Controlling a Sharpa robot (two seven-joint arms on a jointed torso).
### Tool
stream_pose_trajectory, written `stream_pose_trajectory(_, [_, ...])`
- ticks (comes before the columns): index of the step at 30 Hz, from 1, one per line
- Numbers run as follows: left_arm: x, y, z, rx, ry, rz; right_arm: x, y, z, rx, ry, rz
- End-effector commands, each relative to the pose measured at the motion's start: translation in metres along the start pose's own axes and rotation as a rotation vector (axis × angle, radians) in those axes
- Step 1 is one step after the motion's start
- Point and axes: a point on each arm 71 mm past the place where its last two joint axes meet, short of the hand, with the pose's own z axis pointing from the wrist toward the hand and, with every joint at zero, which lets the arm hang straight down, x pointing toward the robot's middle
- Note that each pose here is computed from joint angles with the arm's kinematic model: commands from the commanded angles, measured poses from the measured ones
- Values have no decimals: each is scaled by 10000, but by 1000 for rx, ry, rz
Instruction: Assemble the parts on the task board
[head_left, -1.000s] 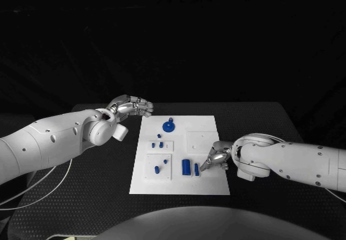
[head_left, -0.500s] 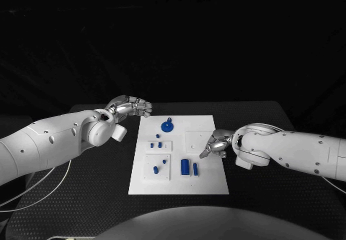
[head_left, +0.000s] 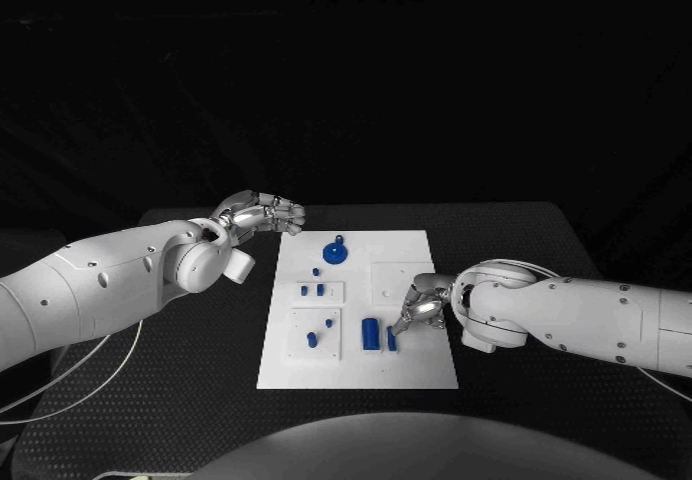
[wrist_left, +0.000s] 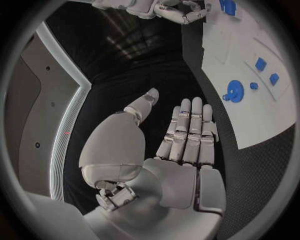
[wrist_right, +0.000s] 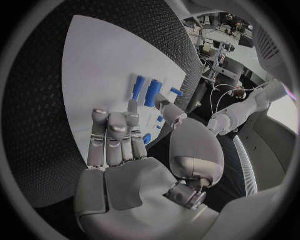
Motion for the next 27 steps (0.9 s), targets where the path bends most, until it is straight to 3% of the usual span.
stream_pose_trajectory(1, [18,-21,3,14,8,-2,33,2,-3,34,1,-82])
stream_pose_trajectory(12, [24,-21,-8,13,11,-4,207,-46,93,81,4,-132])
stream_pose_trajectory(27, [18,-20,-19,12,11,-5,311,-47,146,89,24,-139])
